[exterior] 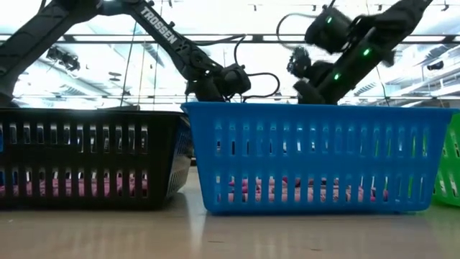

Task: Sort crayons
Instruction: Put the black crayon into the left blue bin

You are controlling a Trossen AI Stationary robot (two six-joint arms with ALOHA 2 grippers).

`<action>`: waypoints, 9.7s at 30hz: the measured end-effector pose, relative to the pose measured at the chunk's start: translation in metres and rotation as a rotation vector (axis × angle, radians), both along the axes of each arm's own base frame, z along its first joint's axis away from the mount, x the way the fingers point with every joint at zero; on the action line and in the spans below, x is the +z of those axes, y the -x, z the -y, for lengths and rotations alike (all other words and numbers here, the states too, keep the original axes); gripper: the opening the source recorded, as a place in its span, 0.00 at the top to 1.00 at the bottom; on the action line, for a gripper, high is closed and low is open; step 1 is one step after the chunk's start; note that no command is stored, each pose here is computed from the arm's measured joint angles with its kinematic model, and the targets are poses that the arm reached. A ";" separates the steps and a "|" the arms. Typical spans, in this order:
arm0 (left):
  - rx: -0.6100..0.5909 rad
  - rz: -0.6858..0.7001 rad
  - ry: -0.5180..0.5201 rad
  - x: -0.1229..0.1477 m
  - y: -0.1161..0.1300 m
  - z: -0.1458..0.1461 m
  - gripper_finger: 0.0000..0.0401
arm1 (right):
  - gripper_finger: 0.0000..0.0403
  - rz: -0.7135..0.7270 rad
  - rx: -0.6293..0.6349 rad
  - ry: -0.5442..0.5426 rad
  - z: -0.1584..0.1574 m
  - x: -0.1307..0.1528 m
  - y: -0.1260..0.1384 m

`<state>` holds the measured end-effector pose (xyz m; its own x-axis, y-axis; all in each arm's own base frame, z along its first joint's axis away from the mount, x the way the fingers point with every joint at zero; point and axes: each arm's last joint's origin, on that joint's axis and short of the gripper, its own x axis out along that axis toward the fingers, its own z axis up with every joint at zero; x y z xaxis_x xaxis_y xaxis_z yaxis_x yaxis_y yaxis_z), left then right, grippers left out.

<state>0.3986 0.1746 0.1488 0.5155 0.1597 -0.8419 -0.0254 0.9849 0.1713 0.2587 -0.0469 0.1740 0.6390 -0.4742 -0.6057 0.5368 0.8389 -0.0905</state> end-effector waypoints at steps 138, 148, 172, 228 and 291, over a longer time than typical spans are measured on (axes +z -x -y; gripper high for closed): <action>-0.060 0.181 0.019 -0.047 0.049 0.138 0.96 | 0.93 -0.276 0.086 -0.178 0.009 -0.012 -0.038; 0.012 0.174 0.064 -0.017 0.063 0.138 0.96 | 0.93 -0.304 0.045 -0.149 0.001 -0.013 -0.037; -0.081 0.151 0.341 0.080 0.134 0.245 0.96 | 0.93 -0.299 0.002 -0.117 -0.006 -0.013 -0.037; -0.051 0.016 0.230 0.058 0.152 0.243 0.58 | 0.93 -0.292 0.010 -0.114 -0.006 -0.013 -0.038; -0.064 0.184 -0.008 0.003 -0.015 0.024 0.54 | 0.93 -0.127 -0.060 -0.064 -0.001 0.009 0.014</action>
